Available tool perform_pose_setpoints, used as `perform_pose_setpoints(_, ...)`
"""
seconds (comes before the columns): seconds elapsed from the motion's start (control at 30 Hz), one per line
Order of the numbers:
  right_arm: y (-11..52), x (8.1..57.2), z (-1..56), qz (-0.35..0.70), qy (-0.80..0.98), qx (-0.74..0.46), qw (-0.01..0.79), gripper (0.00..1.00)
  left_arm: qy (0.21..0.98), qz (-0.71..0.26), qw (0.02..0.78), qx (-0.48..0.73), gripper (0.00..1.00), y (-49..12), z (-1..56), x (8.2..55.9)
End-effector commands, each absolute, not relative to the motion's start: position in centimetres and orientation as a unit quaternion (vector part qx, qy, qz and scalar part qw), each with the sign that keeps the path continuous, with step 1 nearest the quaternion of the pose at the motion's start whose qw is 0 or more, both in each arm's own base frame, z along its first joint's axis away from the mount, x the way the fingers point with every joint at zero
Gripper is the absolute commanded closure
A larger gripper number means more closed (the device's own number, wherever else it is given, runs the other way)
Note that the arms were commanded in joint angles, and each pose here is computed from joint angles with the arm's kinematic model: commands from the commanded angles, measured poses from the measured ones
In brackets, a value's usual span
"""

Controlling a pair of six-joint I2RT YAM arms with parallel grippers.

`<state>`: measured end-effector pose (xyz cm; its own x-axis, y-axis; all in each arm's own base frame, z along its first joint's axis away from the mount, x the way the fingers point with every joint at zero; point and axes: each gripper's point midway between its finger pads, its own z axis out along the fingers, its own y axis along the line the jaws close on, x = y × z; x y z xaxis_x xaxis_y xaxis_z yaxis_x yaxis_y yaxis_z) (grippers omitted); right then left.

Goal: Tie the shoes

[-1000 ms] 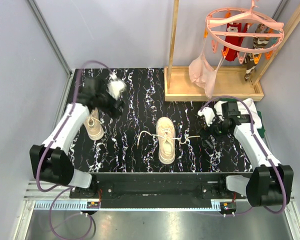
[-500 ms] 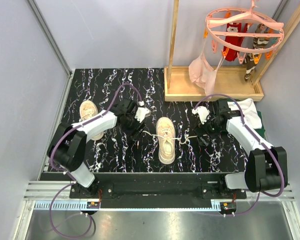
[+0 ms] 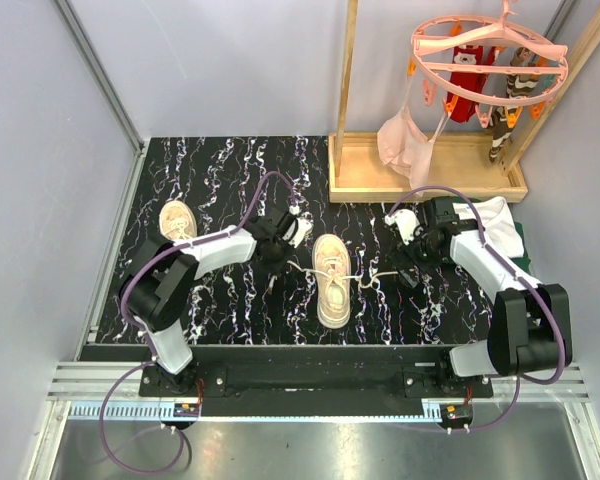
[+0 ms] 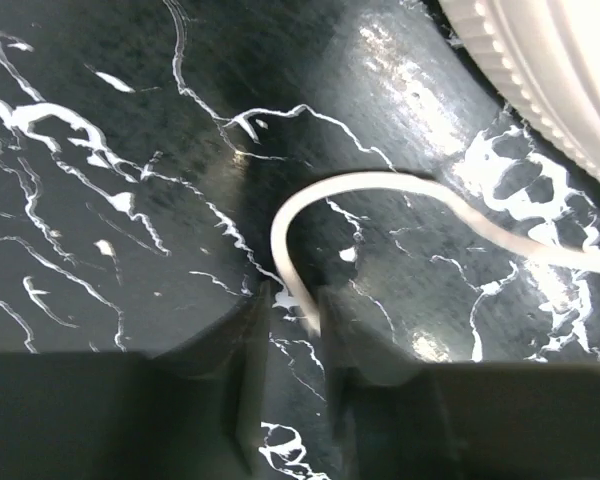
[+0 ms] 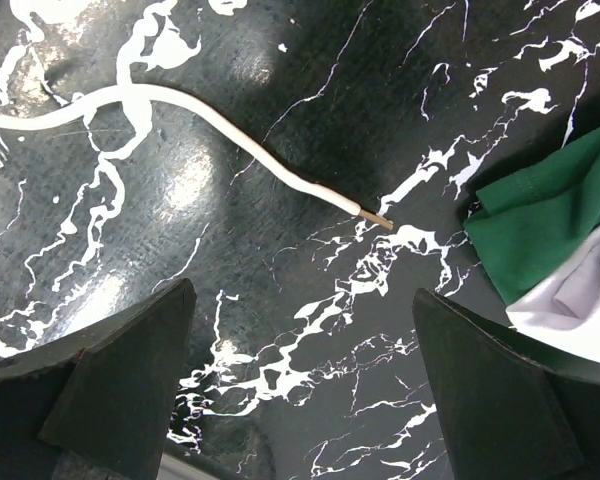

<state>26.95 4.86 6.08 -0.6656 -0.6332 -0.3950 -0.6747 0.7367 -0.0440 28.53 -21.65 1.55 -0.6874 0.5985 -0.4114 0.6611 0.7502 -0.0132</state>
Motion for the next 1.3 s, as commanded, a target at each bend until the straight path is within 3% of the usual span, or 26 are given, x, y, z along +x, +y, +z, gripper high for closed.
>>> perform_pose_setpoints(0.0, 5.2, 28.8, 6.9, 0.045, 0.906, -0.36, 0.218, 0.0, 0.923, -0.049, 0.184, 0.335, 0.93, -20.9, 0.3, 28.7)
perform_pose_setpoints(0.07, 5.6, 28.9, 6.5, 0.052, 0.903, -0.369, 0.213, 0.0, 0.922, -0.061, 0.172, 0.341, 1.0, -21.1, 0.7, 28.2)
perform_pose_setpoints(0.27, 6.5, 29.2, 5.3, 0.059, 0.893, -0.399, 0.202, 0.01, 0.89, -0.151, 0.18, 0.39, 1.0, -23.1, 4.4, 25.9)
perform_pose_setpoints(0.4, 7.8, 29.8, 3.9, 0.06, 0.88, -0.428, 0.196, 0.13, 0.864, -0.195, 0.176, 0.43, 1.0, -23.8, 5.7, 24.3)
perform_pose_setpoints(0.7, 8.4, 31.2, 0.4, 0.064, 0.88, -0.444, 0.156, 0.24, 0.843, -0.216, 0.183, 0.457, 1.0, -23.9, 7.7, 23.6)
perform_pose_setpoints(0.83, 8.0, 30.2, -0.6, 0.066, 0.88, -0.452, 0.133, 0.53, 0.838, -0.213, 0.196, 0.463, 1.0, -23.7, 8.4, 23.6)
perform_pose_setpoints(0.87, 7.9, 29.9, -0.6, 0.067, 0.88, -0.452, 0.13, 0.74, 0.834, -0.214, 0.207, 0.465, 1.0, -23.7, 9.1, 23.6)
perform_pose_setpoints(0.97, 7.8, 28.6, 0.5, 0.072, 0.883, -0.446, 0.13, 1.0, 0.826, -0.216, 0.233, 0.466, 1.0, -23.5, 10.5, 23.6)
perform_pose_setpoints(1.07, 8.5, 27.7, 3.5, 0.089, 0.884, -0.429, 0.162, 1.0, 0.813, -0.217, 0.27, 0.468, 1.0, -23.3, 12.3, 23.7)
perform_pose_setpoints(1.27, 12.6, 27.3, 13.8, 0.18, 0.861, -0.367, 0.304, 1.0, 0.77, -0.224, 0.353, 0.483, 1.0, -22.8, 16.6, 23.2)
